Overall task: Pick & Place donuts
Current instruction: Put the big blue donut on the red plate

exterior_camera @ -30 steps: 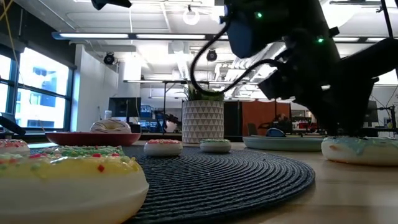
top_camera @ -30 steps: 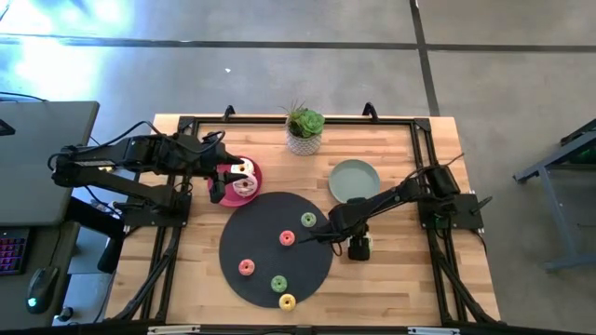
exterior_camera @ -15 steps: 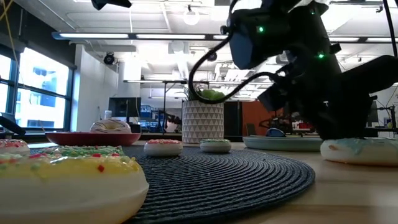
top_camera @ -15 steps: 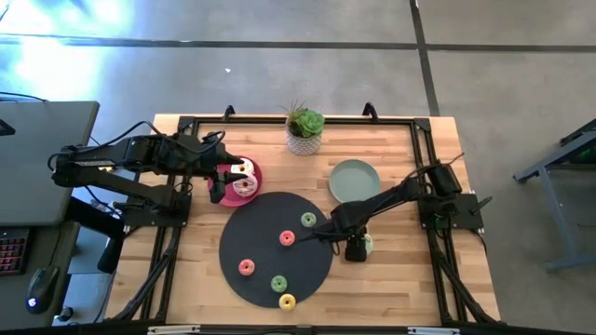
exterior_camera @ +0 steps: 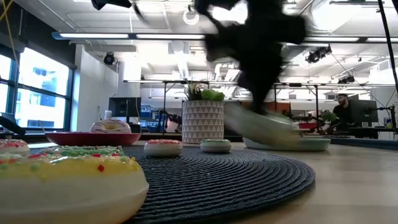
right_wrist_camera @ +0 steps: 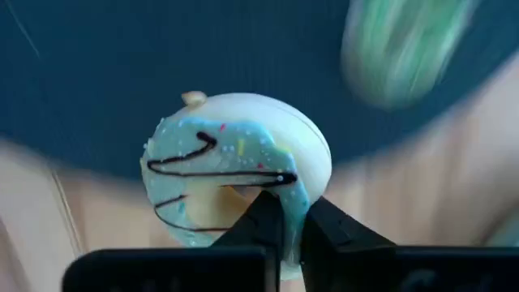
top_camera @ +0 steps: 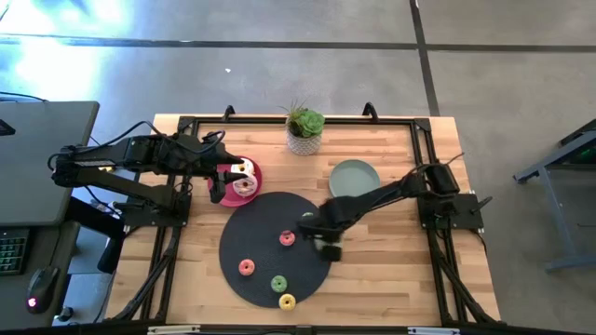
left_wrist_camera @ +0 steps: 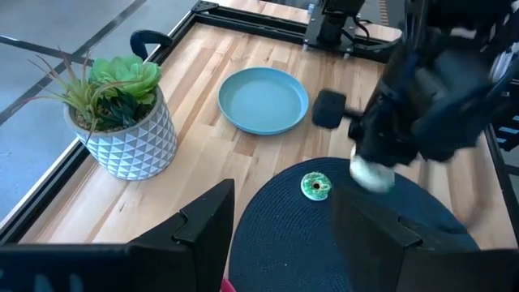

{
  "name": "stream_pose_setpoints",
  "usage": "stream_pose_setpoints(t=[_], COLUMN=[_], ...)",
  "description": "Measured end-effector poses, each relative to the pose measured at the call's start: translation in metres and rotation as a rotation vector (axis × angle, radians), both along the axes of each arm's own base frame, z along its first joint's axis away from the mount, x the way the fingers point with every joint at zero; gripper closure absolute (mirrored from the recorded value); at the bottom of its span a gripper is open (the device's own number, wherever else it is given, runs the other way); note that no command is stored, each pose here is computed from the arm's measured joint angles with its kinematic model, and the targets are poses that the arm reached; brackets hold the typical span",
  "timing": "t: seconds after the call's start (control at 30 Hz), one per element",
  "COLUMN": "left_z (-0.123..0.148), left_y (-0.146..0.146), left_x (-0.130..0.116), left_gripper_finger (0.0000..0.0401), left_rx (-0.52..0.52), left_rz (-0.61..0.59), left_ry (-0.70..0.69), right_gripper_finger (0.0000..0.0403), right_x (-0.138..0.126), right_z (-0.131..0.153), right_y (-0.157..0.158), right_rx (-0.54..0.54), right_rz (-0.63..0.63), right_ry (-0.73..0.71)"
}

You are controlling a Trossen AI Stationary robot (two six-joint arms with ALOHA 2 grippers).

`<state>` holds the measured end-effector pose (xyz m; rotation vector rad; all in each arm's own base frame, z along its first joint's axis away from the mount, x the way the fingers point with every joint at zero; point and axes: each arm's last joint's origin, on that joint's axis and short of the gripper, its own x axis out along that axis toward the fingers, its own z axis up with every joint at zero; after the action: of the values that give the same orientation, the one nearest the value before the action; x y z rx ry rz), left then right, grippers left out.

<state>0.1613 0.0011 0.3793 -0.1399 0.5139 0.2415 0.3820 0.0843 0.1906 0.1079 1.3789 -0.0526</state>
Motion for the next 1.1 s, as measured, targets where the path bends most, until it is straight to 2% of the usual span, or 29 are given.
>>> stream_pose_setpoints(t=[0.2, 0.3, 0.37, 0.57, 0.7, 0.8, 0.93, 1.1], left_z=[0.000, 0.000, 0.001, 0.009, 0.017, 0.020, 0.020, 0.012], left_y=[0.000, 0.000, 0.000, 0.005, 0.010, 0.012, 0.012, 0.012], left_x=[0.000, 0.000, -0.001, -0.020, -0.038, -0.048, -0.051, -0.053], left_gripper_finger=[0.0211, 0.0211, 0.0211, 0.0211, 0.0211, 0.0211, 0.0211, 0.0211], left_rx=[-0.001, 0.000, 0.006, 0.108, 0.192, 0.216, 0.213, 0.212], left_rz=[0.000, 0.000, 0.010, 0.118, 0.266, 0.330, 0.325, 0.307], left_ry=[0.000, 0.000, -0.004, -0.054, -0.106, -0.134, -0.136, -0.050], right_gripper_finger=[0.0377, 0.0387, 0.0390, 0.0382, 0.0384, 0.0385, 0.0383, 0.0383], right_x=[0.054, 0.075, 0.087, 0.110, 0.122, 0.135, 0.160, 0.183], right_z=[0.033, 0.042, 0.039, 0.009, -0.013, -0.021, -0.032, -0.031], right_y=[-0.026, -0.046, -0.059, -0.092, -0.109, -0.119, -0.122, -0.123], right_rx=[-0.184, -0.189, -0.185, -0.250, -0.220, -0.193, -0.145, -0.207], right_rz=[-0.005, -0.055, -0.090, -0.213, -0.296, -0.312, -0.267, -0.215], right_ry=[-0.562, -0.784, -0.883, -1.024, -1.101, -1.143, -1.145, -1.019])
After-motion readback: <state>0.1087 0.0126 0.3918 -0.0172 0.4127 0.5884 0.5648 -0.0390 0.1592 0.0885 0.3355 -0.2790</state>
